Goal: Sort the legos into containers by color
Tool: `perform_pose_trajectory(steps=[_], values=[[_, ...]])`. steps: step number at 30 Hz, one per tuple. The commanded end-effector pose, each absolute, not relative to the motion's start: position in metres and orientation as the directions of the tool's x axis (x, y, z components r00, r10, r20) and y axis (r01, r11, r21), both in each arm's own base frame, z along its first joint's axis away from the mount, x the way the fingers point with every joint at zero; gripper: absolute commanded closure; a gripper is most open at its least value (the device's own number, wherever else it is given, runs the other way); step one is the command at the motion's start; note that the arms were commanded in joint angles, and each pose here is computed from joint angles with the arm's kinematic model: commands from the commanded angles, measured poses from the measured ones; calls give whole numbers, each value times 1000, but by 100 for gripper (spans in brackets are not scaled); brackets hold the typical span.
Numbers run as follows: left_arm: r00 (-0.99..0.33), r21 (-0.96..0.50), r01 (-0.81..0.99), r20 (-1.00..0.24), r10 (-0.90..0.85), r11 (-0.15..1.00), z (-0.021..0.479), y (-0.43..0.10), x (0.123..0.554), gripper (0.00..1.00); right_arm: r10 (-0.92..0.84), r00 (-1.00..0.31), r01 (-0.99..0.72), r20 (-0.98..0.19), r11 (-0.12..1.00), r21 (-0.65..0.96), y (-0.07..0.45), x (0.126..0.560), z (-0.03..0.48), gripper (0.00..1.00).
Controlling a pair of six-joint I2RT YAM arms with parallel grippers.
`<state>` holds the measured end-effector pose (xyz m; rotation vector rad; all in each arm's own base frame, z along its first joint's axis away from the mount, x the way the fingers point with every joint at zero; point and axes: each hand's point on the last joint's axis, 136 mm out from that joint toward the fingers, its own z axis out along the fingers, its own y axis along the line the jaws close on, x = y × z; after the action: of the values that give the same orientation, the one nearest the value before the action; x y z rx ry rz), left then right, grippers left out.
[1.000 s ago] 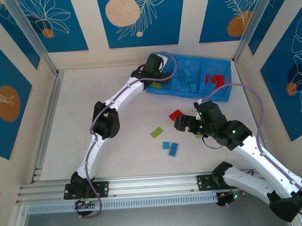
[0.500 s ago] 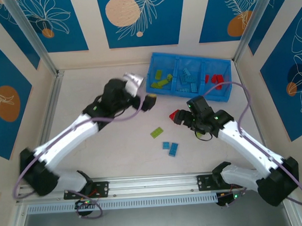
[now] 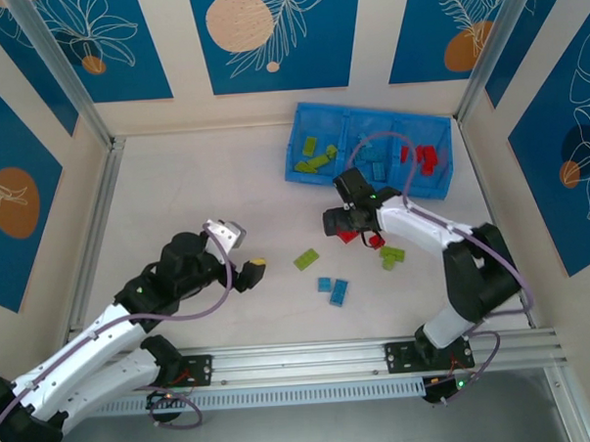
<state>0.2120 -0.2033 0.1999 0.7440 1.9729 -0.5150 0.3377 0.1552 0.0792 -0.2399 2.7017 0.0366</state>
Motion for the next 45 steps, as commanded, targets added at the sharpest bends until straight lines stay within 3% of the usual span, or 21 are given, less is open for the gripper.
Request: perform_pose_trajectory(steps=[1, 9, 15, 18, 23, 28, 38, 41, 45], values=[[-343, 11, 659, -886, 313, 752, 184, -196, 219, 0, -375, -871, -359, -317, 927, -109, 151, 337, 60, 3], [-336, 24, 698, -871, 357, 716, 154, -199, 211, 0, -413, -892, -425, -184, 905, 31, 154, 322, 28, 0], [-329, 34, 683, -878, 348, 729, 154, -194, 211, 0, -423, -887, -438, -184, 897, 53, 160, 320, 24, 18], [-330, 28, 682, -880, 342, 730, 153, -194, 210, 0, -416, -893, -427, -175, 904, 32, 157, 323, 22, 32], [-324, 23, 691, -883, 338, 722, 153, -195, 208, 0, -415, -897, -421, -153, 907, 7, 157, 319, 17, 41], [-322, 24, 689, -885, 337, 724, 153, -194, 208, 0, -387, -898, -396, -209, 918, 0, 167, 310, 29, 50], [-321, 23, 691, -886, 335, 722, 152, -194, 208, 0, 34, -846, -15, -531, 996, 88, 137, 315, 119, 51], [-322, 24, 687, -886, 334, 726, 152, -194, 209, 0, 226, -767, 127, -600, 971, 204, 103, 330, 153, 52], [-321, 19, 693, -887, 332, 721, 152, -196, 208, 0, 462, -646, 272, -608, 883, 382, 47, 361, 183, 53]])
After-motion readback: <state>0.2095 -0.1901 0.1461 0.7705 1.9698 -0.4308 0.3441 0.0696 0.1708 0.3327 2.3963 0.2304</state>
